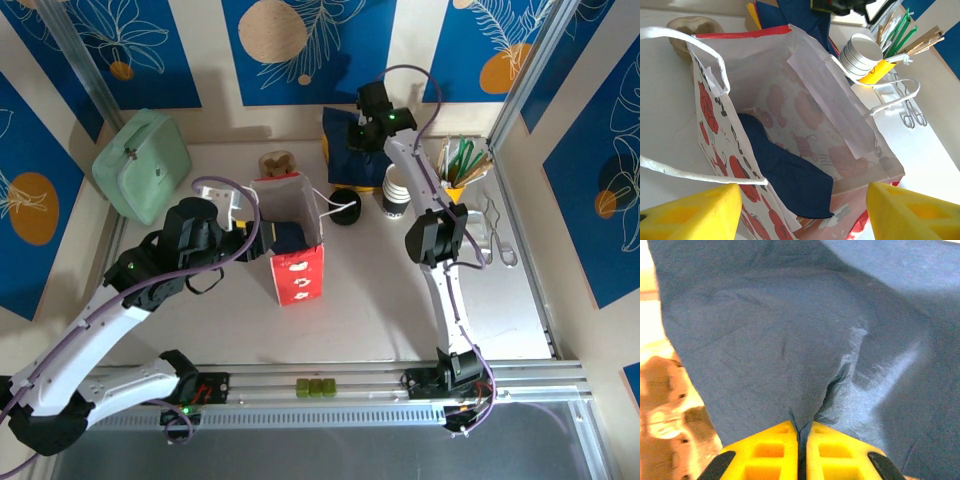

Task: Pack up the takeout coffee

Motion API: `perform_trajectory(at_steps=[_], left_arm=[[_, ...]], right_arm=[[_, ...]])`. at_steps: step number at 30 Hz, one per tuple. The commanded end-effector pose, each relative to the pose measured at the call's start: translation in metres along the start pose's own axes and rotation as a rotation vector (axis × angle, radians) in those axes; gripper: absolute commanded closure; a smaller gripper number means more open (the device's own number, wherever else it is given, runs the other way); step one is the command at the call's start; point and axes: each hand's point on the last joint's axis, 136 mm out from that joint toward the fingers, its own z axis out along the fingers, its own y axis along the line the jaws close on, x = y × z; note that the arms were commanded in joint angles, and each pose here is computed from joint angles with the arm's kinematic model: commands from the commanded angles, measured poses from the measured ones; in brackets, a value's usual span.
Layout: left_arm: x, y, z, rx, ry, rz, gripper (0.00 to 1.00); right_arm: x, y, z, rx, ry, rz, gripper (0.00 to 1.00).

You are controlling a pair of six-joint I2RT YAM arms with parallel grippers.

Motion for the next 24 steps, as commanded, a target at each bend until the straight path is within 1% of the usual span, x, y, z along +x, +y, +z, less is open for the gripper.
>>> perform_trajectory(at_steps=[1, 4, 7, 13, 16, 19, 24], left_arm=[[-0.006, -0.002, -0.007, 0.018, -0.020, -0.019, 0.33], [-0.008, -0.002, -0.009, 0.011, -0.024, -0.021, 0.33], [-0.010, -0.003, -0.010, 0.019, -0.033, -0.033, 0.33], [-0.014, -0.021, -0.009, 0.109, -0.030, -0.069, 0.33], [-0.013, -0.024, -0.009, 0.124, -0.016, -0.077, 0.33], [-0.012, -0.025, -0.011, 0.127, -0.007, -0.081, 0.33], [-0.008, -0.022, -0.014, 0.110, 0.017, -0.071, 0.32]], right_arm=[[-0.025, 0.022, -0.073, -0.113, -0.074, 0.039, 0.90], [-0.029, 0.035, -0.116, -0.189, -0.091, 0.065, 0.91], [-0.023, 0.050, -0.156, -0.284, -0.068, 0.104, 0.92], [-0.002, 0.081, -0.235, -0.482, -0.006, 0.165, 0.94], [0.010, 0.098, -0.271, -0.593, 0.039, 0.189, 0.96], [0.025, 0.114, -0.302, -0.675, 0.079, 0.193, 0.99], [0.047, 0.138, -0.344, -0.781, 0.118, 0.160, 1.00]])
